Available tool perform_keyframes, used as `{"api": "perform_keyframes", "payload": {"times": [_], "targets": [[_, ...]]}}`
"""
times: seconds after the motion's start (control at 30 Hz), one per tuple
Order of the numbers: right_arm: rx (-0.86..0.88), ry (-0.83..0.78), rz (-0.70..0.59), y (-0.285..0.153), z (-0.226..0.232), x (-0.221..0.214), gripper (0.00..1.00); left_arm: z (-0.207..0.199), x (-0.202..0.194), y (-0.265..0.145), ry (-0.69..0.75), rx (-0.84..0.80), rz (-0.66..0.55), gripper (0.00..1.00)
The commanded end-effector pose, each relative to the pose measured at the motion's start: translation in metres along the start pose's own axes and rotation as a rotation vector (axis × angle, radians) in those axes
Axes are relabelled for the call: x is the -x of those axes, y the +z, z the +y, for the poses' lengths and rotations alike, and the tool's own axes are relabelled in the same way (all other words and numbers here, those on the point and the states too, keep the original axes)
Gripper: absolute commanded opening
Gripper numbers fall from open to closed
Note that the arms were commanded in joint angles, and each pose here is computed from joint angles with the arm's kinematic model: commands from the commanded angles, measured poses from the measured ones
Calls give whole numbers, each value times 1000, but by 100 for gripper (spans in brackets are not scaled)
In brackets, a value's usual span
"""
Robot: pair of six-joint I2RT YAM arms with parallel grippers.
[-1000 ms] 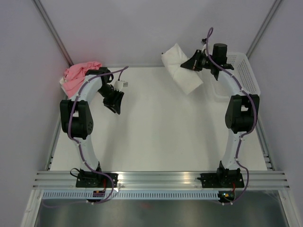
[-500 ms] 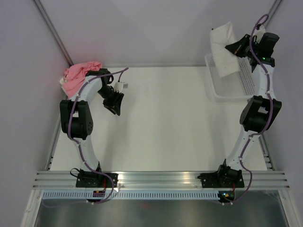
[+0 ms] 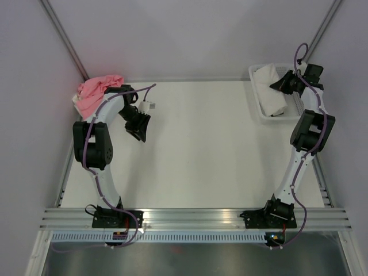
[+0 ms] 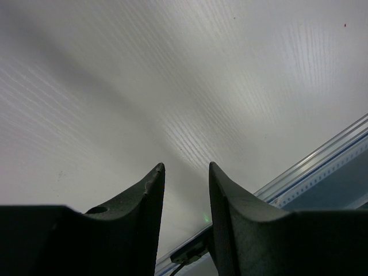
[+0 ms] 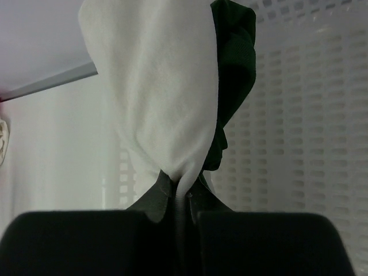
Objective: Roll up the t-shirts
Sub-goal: Place the rolled tshirt into the container
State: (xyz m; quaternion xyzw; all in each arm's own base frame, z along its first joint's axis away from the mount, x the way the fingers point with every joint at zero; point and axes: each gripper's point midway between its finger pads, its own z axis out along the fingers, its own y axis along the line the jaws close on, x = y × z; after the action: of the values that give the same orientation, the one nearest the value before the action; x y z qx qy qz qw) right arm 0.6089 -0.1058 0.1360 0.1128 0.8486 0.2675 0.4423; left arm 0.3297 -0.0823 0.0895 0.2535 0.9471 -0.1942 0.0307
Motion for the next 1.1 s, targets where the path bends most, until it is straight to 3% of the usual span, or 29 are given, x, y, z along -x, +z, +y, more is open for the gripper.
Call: {"api": "perform_keyframes", "payload": {"times": [0.0,0.37,0.53,0.6,0.67,0.7,0.73,1.07], "targets": [[32,6,-31,4,6,3,0,-4,3,-13,-16,26,-40,43],[30,153,5,43,-10,-37,4,-3,2,-14,-19,35,-39,43],[24,201,42,53,-19,-52,18,-3,2,-12,-24,32,-35,43],[-9,182,52,52,-25,-56,32,-2,3,-13,-21,35,-37,43],[-41,152,56,48,-29,-55,38,-2,5,-14,-16,37,-42,43],[-66,117,52,41,-27,-46,48,-1,5,-14,-17,37,-41,43],[-71,117,50,41,-28,-46,50,-1,5,-14,-17,37,-41,43],[-205,-109,-114,-23,8,43,55,-2,11,-16,-11,30,-53,43]]}}
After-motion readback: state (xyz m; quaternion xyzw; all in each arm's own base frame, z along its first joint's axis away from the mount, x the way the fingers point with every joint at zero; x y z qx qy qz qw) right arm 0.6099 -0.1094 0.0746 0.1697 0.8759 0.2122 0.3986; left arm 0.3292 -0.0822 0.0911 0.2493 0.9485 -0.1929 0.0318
